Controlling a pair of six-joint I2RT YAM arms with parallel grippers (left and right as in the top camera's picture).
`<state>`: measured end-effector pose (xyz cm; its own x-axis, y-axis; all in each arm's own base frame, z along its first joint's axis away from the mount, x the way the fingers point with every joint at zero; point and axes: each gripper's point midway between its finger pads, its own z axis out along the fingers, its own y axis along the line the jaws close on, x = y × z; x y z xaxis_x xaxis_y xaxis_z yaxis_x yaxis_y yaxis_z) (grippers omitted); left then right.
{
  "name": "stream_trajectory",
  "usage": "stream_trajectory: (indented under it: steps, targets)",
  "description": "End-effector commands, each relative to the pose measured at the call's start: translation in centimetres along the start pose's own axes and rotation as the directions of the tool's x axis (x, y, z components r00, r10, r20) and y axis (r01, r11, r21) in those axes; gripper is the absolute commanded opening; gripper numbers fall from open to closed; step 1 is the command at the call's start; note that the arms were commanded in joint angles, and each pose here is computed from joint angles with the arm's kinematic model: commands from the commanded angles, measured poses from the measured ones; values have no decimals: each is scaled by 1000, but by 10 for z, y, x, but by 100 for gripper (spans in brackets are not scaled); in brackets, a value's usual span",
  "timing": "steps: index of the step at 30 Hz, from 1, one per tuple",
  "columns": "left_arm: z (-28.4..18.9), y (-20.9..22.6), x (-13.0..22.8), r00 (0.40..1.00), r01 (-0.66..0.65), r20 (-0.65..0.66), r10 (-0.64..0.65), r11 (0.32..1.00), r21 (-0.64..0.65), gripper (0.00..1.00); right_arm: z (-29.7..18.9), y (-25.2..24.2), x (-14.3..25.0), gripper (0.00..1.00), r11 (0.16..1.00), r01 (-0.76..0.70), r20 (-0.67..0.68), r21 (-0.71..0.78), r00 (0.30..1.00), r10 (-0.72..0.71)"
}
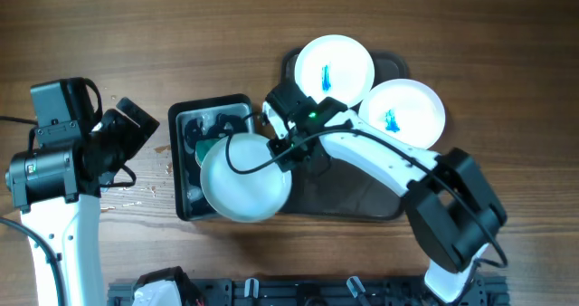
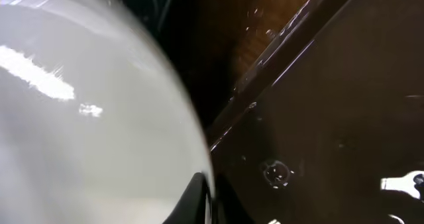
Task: Clean dirty plates on tray and stack at the side
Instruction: 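Lift the scrubbed plate with the right gripper and rinse it over the soap dish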
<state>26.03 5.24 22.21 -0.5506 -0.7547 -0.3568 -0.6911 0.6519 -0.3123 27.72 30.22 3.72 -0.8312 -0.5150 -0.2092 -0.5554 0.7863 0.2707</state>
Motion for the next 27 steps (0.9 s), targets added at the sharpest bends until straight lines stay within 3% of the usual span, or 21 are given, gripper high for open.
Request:
stream_trajectory:
  steps: [1,6,12,19,27]
  targets:
    - [-5,-2,-3,1000,-4,14,4,1000,14,100,-12,-4,-13,4,999,29,48,35,998,-30]
    - [-5,-2,-3,1000,-5,14,5,1000,14,100,-75,-14,-54,4,977,52,241,206,965,-102]
    - [-5,-2,-3,1000,-5,14,5,1000,14,100,-144,-5,-85,4,912,58,425,407,872,-245]
    - [-5,-2,-3,1000,-4,14,4,1000,14,100,-189,36,-113,4,702,33,479,711,709,-518]
    - [-5,-2,-3,1000,-4,14,4,1000,14,100,-214,77,-107,5,567,-7,443,824,632,-636]
